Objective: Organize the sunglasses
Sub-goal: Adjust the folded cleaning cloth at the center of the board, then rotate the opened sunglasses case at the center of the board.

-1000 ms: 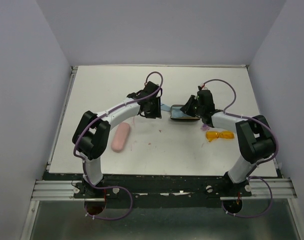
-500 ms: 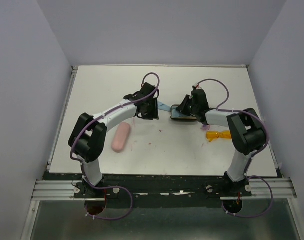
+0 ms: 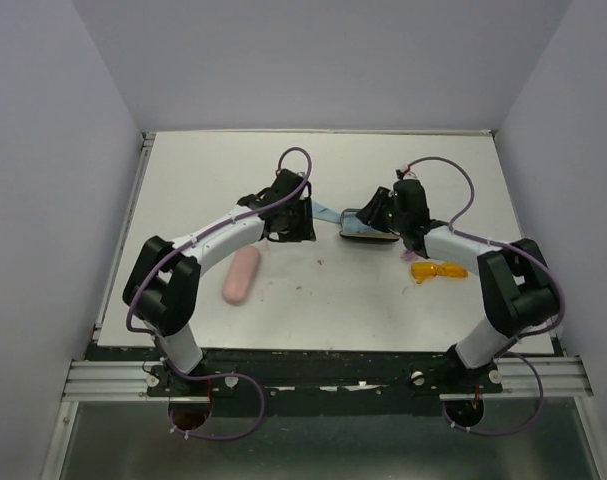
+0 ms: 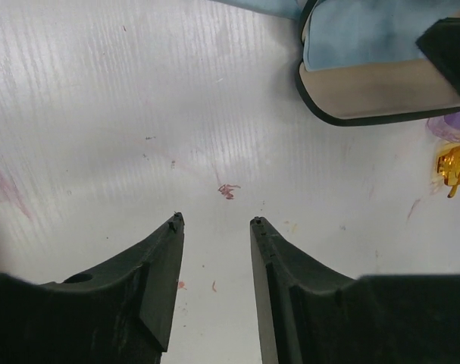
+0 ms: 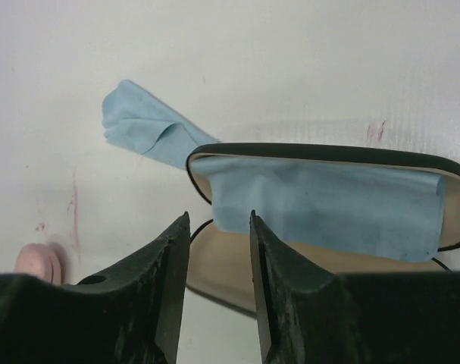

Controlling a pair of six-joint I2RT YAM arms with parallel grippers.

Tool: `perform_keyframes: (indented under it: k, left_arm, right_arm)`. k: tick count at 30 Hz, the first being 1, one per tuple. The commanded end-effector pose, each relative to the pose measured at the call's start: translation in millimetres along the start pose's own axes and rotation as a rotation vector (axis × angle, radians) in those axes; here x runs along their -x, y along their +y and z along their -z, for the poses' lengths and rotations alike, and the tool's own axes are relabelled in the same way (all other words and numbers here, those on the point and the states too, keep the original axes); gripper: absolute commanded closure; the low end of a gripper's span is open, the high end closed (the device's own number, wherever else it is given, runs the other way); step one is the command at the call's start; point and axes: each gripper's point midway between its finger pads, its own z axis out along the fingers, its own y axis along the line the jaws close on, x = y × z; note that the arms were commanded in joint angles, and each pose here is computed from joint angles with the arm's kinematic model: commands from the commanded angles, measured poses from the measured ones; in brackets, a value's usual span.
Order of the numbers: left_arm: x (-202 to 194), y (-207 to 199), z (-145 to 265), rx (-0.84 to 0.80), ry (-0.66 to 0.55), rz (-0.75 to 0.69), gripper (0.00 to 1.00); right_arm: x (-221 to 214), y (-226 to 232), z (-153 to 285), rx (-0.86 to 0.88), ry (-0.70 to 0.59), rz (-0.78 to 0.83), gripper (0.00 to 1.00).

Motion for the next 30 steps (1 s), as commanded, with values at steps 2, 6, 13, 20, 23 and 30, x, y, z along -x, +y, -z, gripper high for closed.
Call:
perform_keyframes:
  k: [2, 6, 13, 20, 23, 30]
  left_arm:
    - [-2.7, -7.5, 17.3, -0.072, -0.027, 0.011, 0.44]
    - [-12.8, -3.8, 33.2, -0.092, -0.041, 0.017, 0.25]
    - [-38.2, 15.7, 69.8, -0.118, -0.124, 0.034, 0.01]
    - [-58.1, 30.4, 85.0, -0.144, -0.171, 0.026, 0.01]
    - [-57.4, 33.9, 89.6, -0.138, -0.199, 0.028, 0.01]
    - [-53.9, 29.0, 89.7, -0.157, -0.204, 0.019, 0.01]
  right_arm:
    - [6.7, -4.2, 37.4, -0.057, -0.008, 0.034, 0.43]
    - [25.6, -19.1, 42.7, -0.154, -0.051, 0.050, 0.22]
    - [64.5, -24.0, 16.2, -0.175, -0.090, 0.066, 0.00]
    - [65.1, -33.2, -30.9, -0.074, 0.071, -0.014, 0.02]
    - [58.6, -35.1, -37.5, -0.063, 0.098, -0.025, 0.03]
    - [33.9, -37.0, -31.7, -0.039, 0.166, -0.050, 0.05]
